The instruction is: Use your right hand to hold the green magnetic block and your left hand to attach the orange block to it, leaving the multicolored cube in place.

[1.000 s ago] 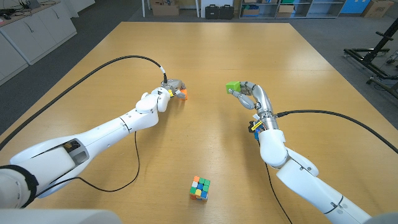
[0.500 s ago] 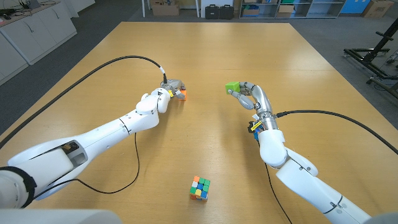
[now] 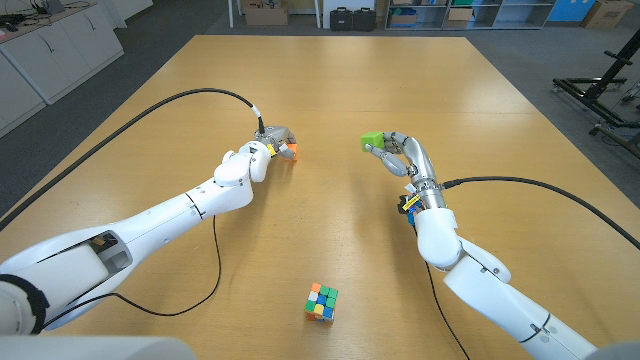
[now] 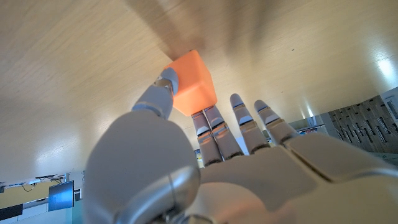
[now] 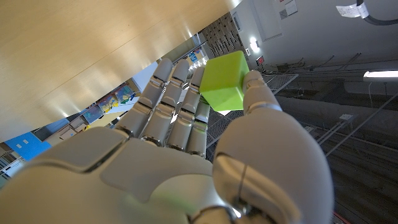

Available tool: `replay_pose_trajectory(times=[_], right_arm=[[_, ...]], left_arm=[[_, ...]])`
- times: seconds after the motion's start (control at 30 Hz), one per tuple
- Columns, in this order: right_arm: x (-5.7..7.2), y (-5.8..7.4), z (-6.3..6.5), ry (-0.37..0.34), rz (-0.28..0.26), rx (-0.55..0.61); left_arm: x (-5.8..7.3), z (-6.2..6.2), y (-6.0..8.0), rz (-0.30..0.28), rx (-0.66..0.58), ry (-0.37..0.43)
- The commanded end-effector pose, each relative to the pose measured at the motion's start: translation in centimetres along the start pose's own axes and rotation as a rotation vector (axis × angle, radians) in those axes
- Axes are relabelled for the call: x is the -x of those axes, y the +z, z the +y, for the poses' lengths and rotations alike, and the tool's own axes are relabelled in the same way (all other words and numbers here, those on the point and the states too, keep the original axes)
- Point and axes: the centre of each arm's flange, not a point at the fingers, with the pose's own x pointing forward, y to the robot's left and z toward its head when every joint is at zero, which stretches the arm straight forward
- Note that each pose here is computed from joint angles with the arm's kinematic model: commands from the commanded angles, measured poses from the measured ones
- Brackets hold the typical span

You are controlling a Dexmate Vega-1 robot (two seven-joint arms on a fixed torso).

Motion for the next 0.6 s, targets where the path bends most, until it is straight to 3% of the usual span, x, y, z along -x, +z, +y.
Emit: replay_pose_trajectory(times=[0.03,0.6], right_arm=[[0.2,0.0,-0.1,0.000,-0.006,-0.002],[-0.3,0.0,0.3,0.010,-0.018,-0.024]], left_arm=[[2.6,0.6,-1.3,0.014,0.068,0.049],[6.6,1.1,-2.1,0.014,0.123,0.119]])
